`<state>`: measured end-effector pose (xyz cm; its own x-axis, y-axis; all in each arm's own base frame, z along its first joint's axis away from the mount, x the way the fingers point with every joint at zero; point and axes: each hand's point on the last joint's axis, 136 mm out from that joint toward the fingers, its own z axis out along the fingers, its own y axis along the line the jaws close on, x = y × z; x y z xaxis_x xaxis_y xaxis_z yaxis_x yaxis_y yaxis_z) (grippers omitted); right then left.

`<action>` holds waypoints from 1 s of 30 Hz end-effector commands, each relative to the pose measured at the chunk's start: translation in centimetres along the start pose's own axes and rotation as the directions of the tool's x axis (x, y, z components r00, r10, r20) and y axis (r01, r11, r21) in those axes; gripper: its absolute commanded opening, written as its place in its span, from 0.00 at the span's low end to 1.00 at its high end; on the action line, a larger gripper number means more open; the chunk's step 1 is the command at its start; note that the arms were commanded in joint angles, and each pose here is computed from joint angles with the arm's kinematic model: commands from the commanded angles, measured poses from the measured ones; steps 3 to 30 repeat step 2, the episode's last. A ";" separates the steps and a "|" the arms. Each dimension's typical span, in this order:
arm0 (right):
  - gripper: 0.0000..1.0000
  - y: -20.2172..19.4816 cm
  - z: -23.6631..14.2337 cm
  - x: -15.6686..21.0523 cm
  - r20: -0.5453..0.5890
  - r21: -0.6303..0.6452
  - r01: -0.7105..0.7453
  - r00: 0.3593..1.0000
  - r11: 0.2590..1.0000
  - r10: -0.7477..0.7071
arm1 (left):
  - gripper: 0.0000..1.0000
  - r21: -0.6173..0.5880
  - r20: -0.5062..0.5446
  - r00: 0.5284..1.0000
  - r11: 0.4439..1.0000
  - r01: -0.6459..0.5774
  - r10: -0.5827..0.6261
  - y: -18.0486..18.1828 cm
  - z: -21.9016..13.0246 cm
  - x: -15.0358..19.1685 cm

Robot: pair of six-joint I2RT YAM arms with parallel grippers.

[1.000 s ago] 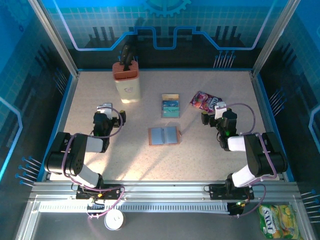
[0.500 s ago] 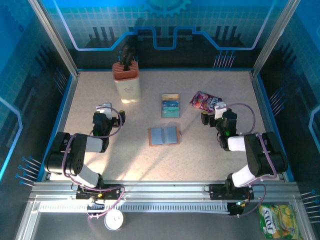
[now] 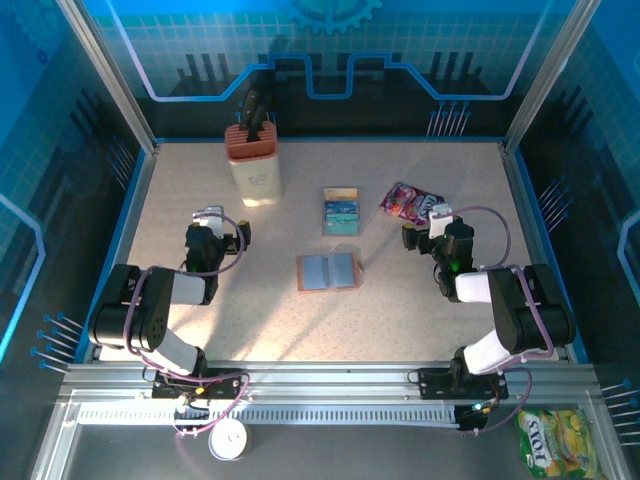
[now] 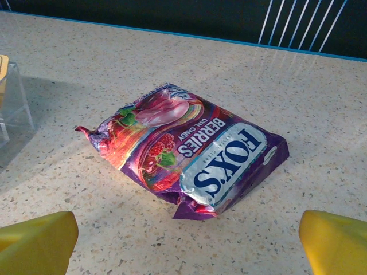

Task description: Take the credit cards out of the card holder

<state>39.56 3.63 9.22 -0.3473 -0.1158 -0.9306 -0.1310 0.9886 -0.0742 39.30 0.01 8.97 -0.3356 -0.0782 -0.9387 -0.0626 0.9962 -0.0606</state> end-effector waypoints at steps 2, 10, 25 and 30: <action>1.00 -0.2 0.1 -0.7 0.027 -0.018 -0.003 1.000 1.000 0.003 | 0.99 0.016 0.016 1.000 1.000 0.006 -0.006 -0.2 0.4 -0.8; 1.00 -0.2 0.1 -0.7 0.027 -0.018 -0.003 1.000 1.000 0.003 | 0.99 0.016 0.016 1.000 1.000 0.006 -0.006 -0.2 0.4 -0.8; 1.00 -0.2 0.1 -0.7 0.027 -0.018 -0.003 1.000 1.000 0.003 | 0.99 0.016 0.016 1.000 1.000 0.006 -0.006 -0.2 0.4 -0.8; 1.00 -0.2 0.1 -0.7 0.027 -0.018 -0.003 1.000 1.000 0.003 | 0.99 0.016 0.016 1.000 1.000 0.006 -0.006 -0.2 0.4 -0.8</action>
